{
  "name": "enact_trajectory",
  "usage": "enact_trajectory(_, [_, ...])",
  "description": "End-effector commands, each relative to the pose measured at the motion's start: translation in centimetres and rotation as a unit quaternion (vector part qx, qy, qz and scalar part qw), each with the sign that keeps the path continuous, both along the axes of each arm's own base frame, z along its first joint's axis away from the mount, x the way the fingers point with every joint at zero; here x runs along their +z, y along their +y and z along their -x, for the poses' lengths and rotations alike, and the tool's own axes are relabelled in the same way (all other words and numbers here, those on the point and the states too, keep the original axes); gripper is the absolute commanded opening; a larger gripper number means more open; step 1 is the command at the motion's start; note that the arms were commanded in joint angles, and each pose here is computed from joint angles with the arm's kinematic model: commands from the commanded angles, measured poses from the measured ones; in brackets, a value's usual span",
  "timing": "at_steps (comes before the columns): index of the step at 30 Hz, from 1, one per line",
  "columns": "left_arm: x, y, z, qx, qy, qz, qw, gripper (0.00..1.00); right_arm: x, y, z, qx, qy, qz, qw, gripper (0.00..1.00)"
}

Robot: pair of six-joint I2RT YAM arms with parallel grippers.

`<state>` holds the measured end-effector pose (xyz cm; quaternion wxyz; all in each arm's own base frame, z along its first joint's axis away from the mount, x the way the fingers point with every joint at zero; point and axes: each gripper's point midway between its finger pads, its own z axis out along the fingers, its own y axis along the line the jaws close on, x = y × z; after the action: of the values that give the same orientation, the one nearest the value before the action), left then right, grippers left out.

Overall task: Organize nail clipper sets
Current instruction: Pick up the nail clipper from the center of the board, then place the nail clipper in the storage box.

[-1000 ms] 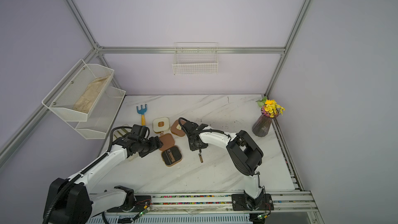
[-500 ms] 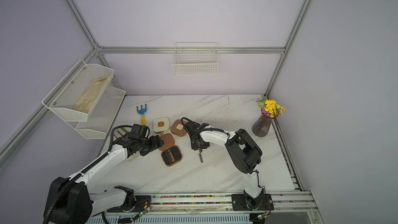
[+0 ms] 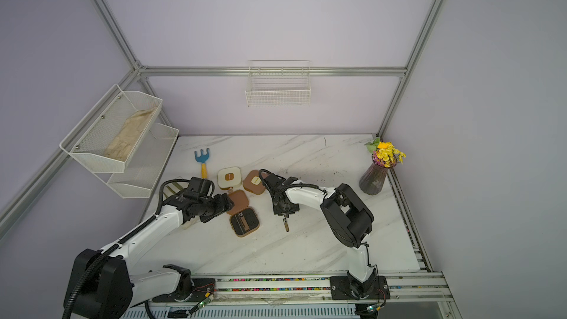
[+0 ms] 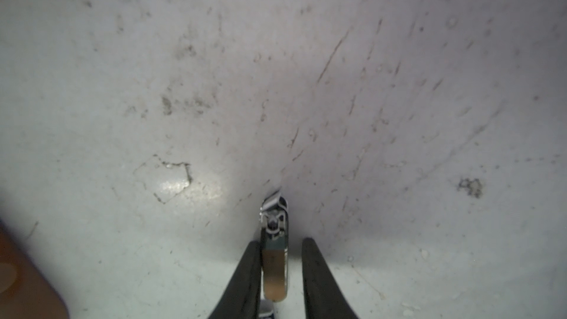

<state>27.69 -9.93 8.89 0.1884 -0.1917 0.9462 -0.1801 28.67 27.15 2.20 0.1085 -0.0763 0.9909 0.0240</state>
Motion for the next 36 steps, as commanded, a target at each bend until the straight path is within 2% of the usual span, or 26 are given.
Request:
enact_trajectory(1, [-1.0,-0.1,0.4,-0.010,0.003,0.002,1.000,0.84,-1.4,-1.3,1.3,-0.014,0.025,0.020,0.999,0.25])
enact_trajectory(12, [-1.1,-0.4,0.3,-0.012,0.006,0.009,1.000,0.84,-1.2,-1.6,2.4,-0.011,0.032,0.032,0.999,0.07])
enact_trajectory(17, [-1.1,-0.4,0.2,-0.011,0.005,0.010,1.000,0.84,1.2,-0.7,1.2,0.014,0.006,0.030,0.999,0.05])
enact_trajectory(22, [-1.1,-0.4,0.3,-0.011,0.005,0.011,1.000,0.83,6.0,2.3,-0.5,0.066,-0.042,0.009,0.997,0.05])
enact_trajectory(25, [-1.3,-0.4,0.6,-0.012,0.008,0.011,1.000,0.82,7.1,4.6,-0.2,0.095,-0.048,-0.006,0.994,0.05])
enact_trajectory(36, [-2.3,-0.4,1.4,-0.012,0.027,0.014,0.999,0.77,3.8,13.6,3.9,0.197,-0.014,-0.036,0.980,0.05])
